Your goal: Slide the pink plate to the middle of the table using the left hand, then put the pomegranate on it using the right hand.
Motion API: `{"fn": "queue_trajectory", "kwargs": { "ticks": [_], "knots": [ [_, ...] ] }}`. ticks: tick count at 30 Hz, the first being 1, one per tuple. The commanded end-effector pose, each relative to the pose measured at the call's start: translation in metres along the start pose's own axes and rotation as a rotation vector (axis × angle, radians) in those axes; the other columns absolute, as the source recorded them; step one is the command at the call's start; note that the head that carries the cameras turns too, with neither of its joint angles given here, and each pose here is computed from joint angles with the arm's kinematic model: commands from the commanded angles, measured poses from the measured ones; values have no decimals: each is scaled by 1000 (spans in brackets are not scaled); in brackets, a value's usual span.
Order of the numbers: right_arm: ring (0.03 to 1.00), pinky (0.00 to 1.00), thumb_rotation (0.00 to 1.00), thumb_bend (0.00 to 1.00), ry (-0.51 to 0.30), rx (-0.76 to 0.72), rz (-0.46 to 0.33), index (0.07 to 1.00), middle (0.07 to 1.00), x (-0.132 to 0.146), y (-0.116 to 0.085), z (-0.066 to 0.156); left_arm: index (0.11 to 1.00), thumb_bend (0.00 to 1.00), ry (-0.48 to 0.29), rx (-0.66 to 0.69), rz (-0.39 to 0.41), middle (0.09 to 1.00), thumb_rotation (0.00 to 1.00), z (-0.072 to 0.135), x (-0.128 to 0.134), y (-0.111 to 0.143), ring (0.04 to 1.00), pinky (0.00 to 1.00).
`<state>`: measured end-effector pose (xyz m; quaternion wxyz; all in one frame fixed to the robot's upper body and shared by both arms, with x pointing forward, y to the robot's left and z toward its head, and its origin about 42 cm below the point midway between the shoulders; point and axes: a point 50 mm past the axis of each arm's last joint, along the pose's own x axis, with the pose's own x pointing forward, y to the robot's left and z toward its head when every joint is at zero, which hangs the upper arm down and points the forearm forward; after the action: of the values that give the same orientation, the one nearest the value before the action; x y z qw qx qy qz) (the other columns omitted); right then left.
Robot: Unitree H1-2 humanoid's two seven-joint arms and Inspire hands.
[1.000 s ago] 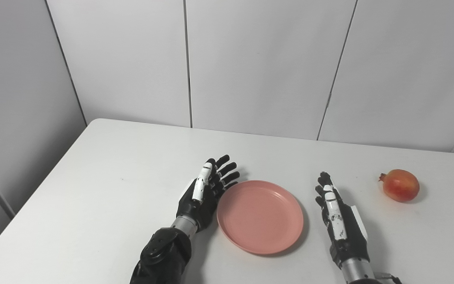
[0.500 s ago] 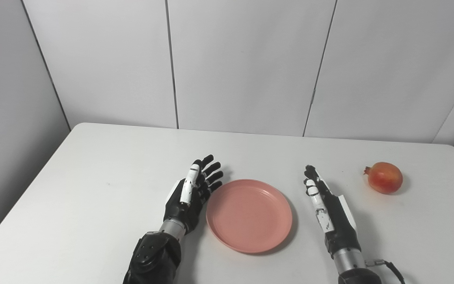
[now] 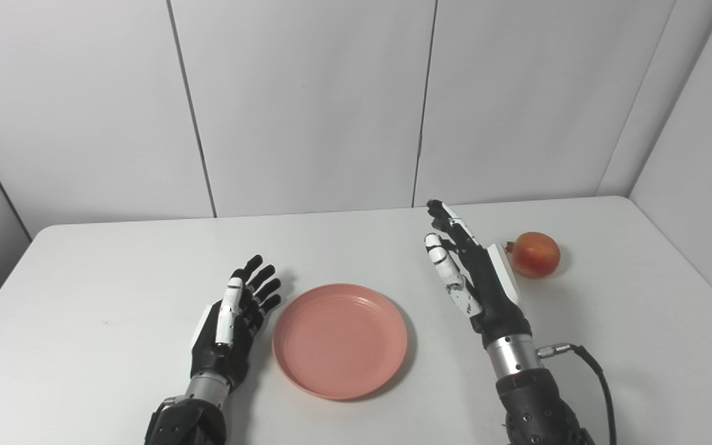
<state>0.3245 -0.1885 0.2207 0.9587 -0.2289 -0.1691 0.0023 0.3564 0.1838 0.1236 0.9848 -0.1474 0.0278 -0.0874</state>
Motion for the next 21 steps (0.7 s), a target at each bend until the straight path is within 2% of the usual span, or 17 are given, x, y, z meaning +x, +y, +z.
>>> {"fn": "queue_trajectory", "kwargs": {
  "ticks": [1, 9, 12, 13, 16, 21],
  "knots": [
    [881, 842, 923, 399, -70, -55, -49, 889, 888, 14, -20, 19, 902, 354, -20, -14, -2, 913, 1000, 4, 1, 3, 902, 909],
    [843, 783, 821, 539, -73, -178, -95, 881, 871, 24, -51, 21, 904, 338, -23, -56, -19, 915, 1000, 4, 2, 15, 905, 911],
    [845, 790, 748, 605, -71, -194, -112, 887, 878, 26, -59, 21, 906, 348, -24, -63, -23, 915, 1000, 3, 2, 18, 904, 912],
    [856, 806, 654, 678, -71, -201, -121, 898, 882, 27, -63, 20, 903, 357, -25, -65, -25, 913, 1000, 3, 3, 19, 903, 910],
    [848, 793, 514, 753, -80, -236, -141, 892, 873, 30, -75, 18, 902, 365, -27, -64, -27, 913, 1000, 3, 3, 22, 902, 905],
    [848, 781, 467, 809, -68, -315, -155, 890, 879, 34, -90, 13, 900, 358, -32, -65, -28, 913, 1000, 3, 2, 28, 904, 910]
  ]
}}
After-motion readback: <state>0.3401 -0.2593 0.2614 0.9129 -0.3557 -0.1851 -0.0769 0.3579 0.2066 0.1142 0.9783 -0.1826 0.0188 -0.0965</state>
